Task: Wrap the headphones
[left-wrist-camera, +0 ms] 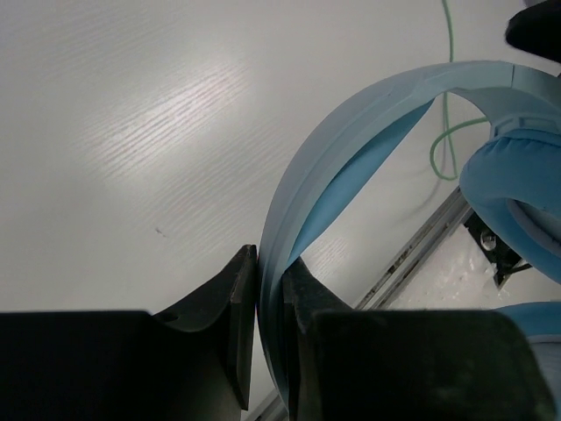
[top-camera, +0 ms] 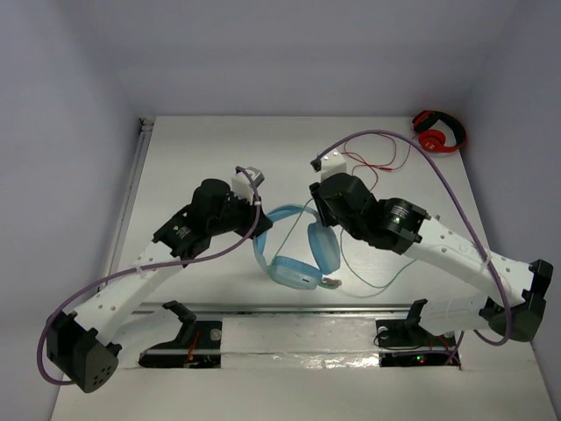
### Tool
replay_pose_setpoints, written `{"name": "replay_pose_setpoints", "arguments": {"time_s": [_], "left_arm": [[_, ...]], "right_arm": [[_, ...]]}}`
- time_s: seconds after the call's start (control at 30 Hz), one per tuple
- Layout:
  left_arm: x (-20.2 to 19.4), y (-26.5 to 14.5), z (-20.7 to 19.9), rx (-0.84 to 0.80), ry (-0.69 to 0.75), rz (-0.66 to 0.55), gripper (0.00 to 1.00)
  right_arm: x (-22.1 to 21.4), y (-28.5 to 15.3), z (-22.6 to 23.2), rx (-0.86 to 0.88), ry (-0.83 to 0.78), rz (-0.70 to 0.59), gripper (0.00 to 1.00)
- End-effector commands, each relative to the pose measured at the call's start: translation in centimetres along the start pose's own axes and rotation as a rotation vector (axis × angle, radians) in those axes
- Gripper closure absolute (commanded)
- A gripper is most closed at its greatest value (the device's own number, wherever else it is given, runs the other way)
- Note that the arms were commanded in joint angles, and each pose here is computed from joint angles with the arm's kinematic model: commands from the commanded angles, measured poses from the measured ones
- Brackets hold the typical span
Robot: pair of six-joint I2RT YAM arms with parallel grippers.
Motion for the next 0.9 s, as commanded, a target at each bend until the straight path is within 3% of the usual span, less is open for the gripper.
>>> {"name": "replay_pose_setpoints", "arguments": {"time_s": [0.0, 0.27, 0.57, 0.67, 0.87], "left_arm": [[3.8, -2.3, -1.2, -0.083, -0.017, -0.197, 1.00], [6.5, -4.3, -2.5, -0.151, -0.023, -0.295, 1.00], [9.3, -6.5, -3.5, -0.190, -0.021, -0.387, 1.00], [10.5, -7.4, -4.1, -0.203, -0.021, -0.423, 1.00], [12.4, -8.7, -4.8, -0.208, -0.024, -0.474, 1.00]], "right_arm": [[1.6, -0.1, -1.2, 0.009, 0.155, -0.111, 0.63], [1.9, -0.3, -1.3, 0.237, 0.367, -0.232, 0.59], [-0.5, 1.0, -1.0, 0.330, 0.431, -0.295, 0.59], [-0.2, 1.4, -1.7, 0.339, 0.461, -0.377, 0.52], [-2.1, 3.2, -0.5, 0.439, 0.443, -0.376, 0.47]]}}
Point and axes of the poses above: each gripper's point midway between its finger pads, its own y axis out along the fingers, its own z axis along the line the jaws close on, x = y × z, the point moved 5 cm from there along -y, back along the fingers, and after that the axes turned 4 degrees about y, right-handed, at the moved point
